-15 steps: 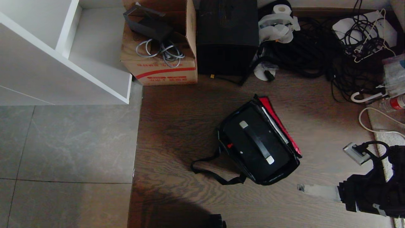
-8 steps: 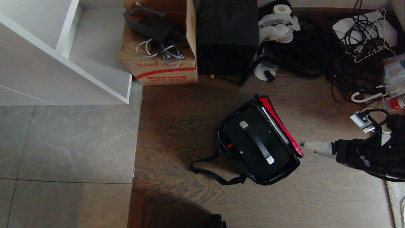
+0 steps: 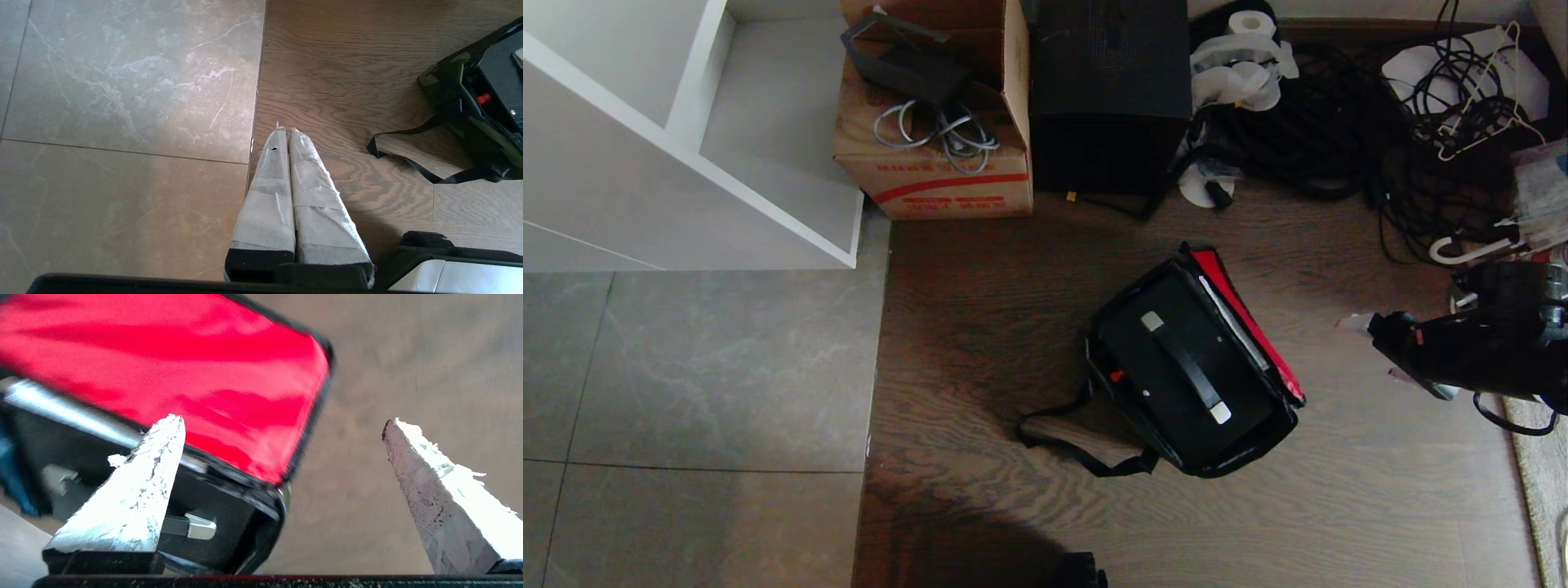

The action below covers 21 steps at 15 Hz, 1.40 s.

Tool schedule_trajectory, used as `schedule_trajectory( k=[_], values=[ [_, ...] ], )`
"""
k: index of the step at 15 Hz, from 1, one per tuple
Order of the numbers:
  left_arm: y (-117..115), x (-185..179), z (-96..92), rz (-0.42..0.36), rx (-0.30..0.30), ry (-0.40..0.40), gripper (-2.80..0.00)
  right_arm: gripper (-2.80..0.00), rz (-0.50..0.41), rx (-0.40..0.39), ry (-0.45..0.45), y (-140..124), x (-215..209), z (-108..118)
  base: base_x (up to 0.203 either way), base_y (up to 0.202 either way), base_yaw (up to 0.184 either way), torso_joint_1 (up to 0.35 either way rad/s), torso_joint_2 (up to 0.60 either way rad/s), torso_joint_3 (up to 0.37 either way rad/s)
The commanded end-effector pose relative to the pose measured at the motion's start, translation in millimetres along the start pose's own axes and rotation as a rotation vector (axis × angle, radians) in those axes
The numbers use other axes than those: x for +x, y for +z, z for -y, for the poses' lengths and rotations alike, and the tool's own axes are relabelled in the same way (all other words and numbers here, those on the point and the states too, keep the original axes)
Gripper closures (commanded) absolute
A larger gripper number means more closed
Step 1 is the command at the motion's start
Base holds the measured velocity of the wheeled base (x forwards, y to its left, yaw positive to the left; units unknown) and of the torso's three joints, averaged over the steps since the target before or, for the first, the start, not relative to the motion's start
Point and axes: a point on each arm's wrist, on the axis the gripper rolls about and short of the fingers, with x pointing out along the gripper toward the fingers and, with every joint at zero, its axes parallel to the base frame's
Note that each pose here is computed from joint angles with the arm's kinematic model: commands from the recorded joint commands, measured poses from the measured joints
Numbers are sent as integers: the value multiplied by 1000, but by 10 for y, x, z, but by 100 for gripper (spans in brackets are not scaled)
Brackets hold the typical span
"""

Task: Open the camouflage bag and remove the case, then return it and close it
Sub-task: Close the top of the storage box

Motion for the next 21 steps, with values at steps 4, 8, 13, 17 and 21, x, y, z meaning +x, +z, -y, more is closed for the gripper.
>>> schedule_trajectory(
  k=[4,8,13,17,21],
  values=[
    [-30,7,-1,-10,0,1,0,-280,-161,295,-75,-181,298,201,0,0,0,0,0,0],
    [-30,7,-1,-10,0,1,0,-280,-193,423,-99,-211,604,290,0,0,0,0,0,0],
    [-28,7,-1,-9,0,1,0,-280,-231,519,-122,-234,867,364,0,0,0,0,0,0],
    [-30,7,-1,-10,0,1,0,-280,-236,516,-80,-168,1033,350,0,0,0,0,0,0],
    [-29,7,-1,-10,0,1,0,-280,-307,538,-24,-219,1244,412,0,0,0,0,0,0]
  ],
)
